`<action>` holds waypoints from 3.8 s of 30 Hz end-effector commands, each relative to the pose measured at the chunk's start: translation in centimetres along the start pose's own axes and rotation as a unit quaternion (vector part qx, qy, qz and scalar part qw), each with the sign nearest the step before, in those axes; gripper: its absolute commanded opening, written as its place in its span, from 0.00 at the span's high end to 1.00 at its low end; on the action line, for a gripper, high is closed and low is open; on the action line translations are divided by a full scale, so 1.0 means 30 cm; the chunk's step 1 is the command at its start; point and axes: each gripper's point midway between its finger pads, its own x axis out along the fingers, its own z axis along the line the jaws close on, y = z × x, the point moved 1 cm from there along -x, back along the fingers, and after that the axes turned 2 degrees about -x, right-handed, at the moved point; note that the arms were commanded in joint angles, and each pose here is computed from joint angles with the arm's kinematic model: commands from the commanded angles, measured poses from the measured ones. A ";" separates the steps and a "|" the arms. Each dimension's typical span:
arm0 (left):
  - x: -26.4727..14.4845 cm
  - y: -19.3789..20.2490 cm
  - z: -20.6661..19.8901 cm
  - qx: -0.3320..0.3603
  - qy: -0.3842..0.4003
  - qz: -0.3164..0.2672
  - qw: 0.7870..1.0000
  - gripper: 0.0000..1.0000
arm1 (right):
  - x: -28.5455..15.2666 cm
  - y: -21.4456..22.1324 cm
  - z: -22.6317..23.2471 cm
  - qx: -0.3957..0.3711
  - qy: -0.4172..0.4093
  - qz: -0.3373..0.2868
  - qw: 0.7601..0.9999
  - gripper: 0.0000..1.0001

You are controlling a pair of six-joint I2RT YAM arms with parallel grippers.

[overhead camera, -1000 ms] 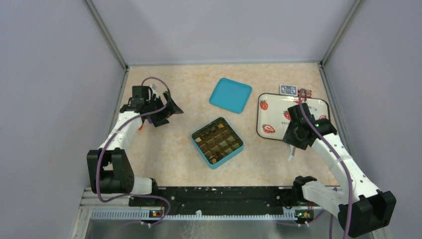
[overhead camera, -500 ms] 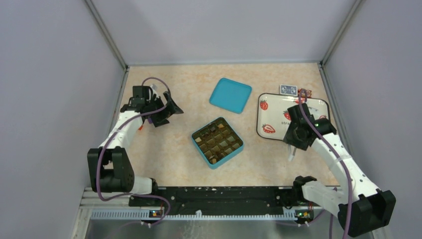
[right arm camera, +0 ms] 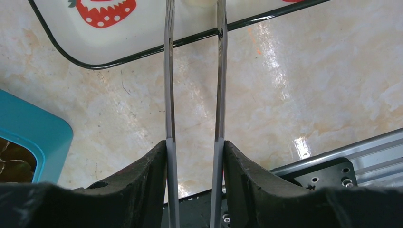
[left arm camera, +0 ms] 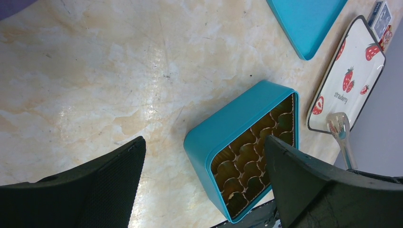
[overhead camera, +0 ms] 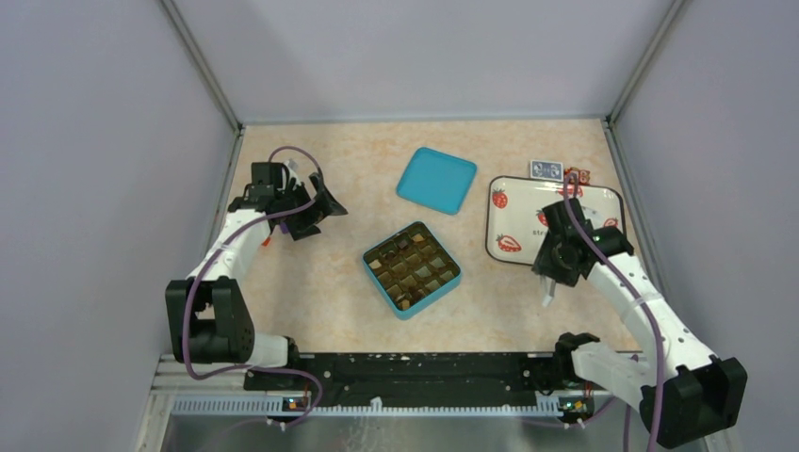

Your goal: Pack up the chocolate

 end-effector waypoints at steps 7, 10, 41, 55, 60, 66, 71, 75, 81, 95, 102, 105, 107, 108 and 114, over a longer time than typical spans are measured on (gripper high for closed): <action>-0.001 -0.032 -0.023 0.016 0.018 -0.014 1.000 0.02 | 0.021 -0.046 0.026 0.004 -0.005 -0.016 1.000 0.57; -0.003 -0.032 -0.024 0.017 0.018 -0.015 1.000 0.02 | 0.020 -0.051 0.028 0.001 -0.006 -0.017 1.000 0.60; -0.021 -0.047 -0.032 0.019 0.015 -0.028 0.999 0.02 | -0.377 0.022 0.410 -0.246 -0.313 -0.056 0.916 0.83; -0.036 -0.046 -0.036 0.019 0.013 -0.031 0.999 0.02 | -0.324 0.265 0.463 -0.364 -0.318 0.021 0.875 0.82; -0.040 -0.045 -0.036 0.019 0.012 -0.033 0.999 0.02 | -0.296 0.306 0.461 -0.386 -0.307 0.039 0.869 0.81; -0.039 -0.044 -0.035 0.019 0.012 -0.032 0.999 0.02 | -0.286 0.308 0.454 -0.391 -0.299 0.038 0.870 0.78; -0.039 -0.044 -0.036 0.019 0.013 -0.032 0.999 0.02 | -0.286 0.306 0.465 -0.389 -0.302 0.037 0.870 0.66; -0.041 -0.044 -0.037 0.020 0.014 -0.032 0.999 0.02 | -0.290 0.301 0.469 -0.388 -0.302 0.033 0.870 0.61; -0.040 -0.044 -0.038 0.020 0.015 -0.031 0.999 0.02 | -0.294 0.289 0.477 -0.388 -0.302 0.025 0.871 0.60; -0.036 -0.045 -0.038 0.022 0.015 -0.030 0.999 0.02 | -0.364 0.118 0.461 -0.320 -0.271 -0.088 0.904 0.61; -0.031 -0.044 -0.037 0.021 0.016 -0.027 0.999 0.02 | -0.306 -0.051 0.271 -0.177 -0.173 -0.128 0.960 0.65; -0.029 -0.043 -0.036 0.021 0.016 -0.025 0.999 0.02 | -0.273 -0.108 0.142 -0.098 -0.103 -0.134 0.981 0.70; -0.028 -0.044 -0.037 0.020 0.017 -0.026 0.999 0.02 | -0.262 -0.128 0.091 -0.066 -0.078 -0.131 0.986 0.69; -0.027 -0.044 -0.037 0.019 0.017 -0.025 0.999 0.02 | -0.254 -0.133 0.073 -0.055 -0.067 -0.128 0.988 0.68; -0.024 -0.044 -0.037 0.019 0.017 -0.024 0.999 0.02 | -0.175 -0.121 0.003 -0.017 -0.015 -0.089 0.996 0.67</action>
